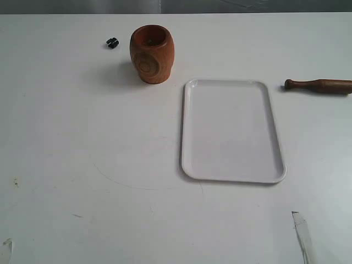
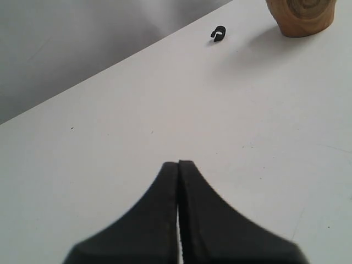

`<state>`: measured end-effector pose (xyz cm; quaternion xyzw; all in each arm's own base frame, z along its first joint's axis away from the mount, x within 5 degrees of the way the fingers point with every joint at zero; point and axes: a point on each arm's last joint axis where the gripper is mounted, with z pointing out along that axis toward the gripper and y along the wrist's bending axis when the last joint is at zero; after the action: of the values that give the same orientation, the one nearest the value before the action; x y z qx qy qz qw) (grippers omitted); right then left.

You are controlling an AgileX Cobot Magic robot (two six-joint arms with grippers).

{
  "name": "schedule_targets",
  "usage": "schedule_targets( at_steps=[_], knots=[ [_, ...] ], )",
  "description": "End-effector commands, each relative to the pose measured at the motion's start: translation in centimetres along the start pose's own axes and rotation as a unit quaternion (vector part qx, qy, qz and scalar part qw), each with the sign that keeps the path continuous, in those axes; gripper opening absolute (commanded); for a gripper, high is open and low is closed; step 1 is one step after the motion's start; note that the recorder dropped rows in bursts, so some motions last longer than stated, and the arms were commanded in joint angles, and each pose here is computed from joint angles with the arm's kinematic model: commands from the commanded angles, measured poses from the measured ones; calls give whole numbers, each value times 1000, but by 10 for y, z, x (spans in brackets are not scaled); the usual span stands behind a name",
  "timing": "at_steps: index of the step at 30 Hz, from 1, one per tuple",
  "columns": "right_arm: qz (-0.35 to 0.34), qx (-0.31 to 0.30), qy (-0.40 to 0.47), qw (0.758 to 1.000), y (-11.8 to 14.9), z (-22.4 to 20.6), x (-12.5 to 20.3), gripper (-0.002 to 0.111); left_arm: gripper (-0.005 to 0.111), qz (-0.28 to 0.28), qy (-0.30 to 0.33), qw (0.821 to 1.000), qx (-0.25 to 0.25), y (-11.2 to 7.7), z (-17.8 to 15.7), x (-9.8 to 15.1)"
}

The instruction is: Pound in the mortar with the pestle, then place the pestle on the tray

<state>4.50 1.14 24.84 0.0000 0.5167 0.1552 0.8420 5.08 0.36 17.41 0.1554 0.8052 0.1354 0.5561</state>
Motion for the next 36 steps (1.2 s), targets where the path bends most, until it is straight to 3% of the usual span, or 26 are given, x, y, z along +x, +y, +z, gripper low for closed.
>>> schedule_targets(
  at_steps=[1, 2, 4, 9, 12, 15, 18, 21, 24, 26, 31, 36],
  knots=[
    [65, -26, -76, 995, 4, -2, -13, 0, 0, -6, -4, 1000, 4, -1, 0, 0],
    [43, -35, -123, 991, 5, -3, -22, 0, 0, -6, -4, 1000, 4, -1, 0, 0],
    [-28, -19, -139, 990, 4, 7, -30, 0, 0, -6, -4, 1000, 4, -1, 0, 0],
    [-18, 40, -83, 996, -5, 62, -47, 0, 0, -6, -4, 1000, 4, -1, 0, 0],
    [-44, 62, 51, 996, -10, 113, -40, 0, 0, -6, -4, 1000, 4, -1, 0, 0],
    [-73, 74, 230, 968, -16, 165, -24, 0, 0, -6, -4, 1000, 4, -1, 0, 0],
    [-95, 72, 417, 901, -22, 206, -2, 0, 0, -6, -4, 1000, 4, -1, 0, 0],
    [-111, 51, 590, 798, -28, 234, 22, 0, 0, -6, -4, 1000, 4, -1, 0, 0],
    [-147, -18, 714, 684, -26, 247, 44, 0, 0, -6, -4, 1000, 4, -1, 0, 0],
    [-164, -61, 754, 633, -22, 250, 55, 0, 0, -6, -4, 1000, 4, -1, 0, 0],
    [-255, -209, 754, 569, -5, 255, 81, 0, 0, -6, -4, 1000, 4, -1, 0, 0],
    [-359, -313, 688, 548, 6, 265, 103, 0, 0, -6, -4, 1000, 4, -1, 0, 0]
  ],
)
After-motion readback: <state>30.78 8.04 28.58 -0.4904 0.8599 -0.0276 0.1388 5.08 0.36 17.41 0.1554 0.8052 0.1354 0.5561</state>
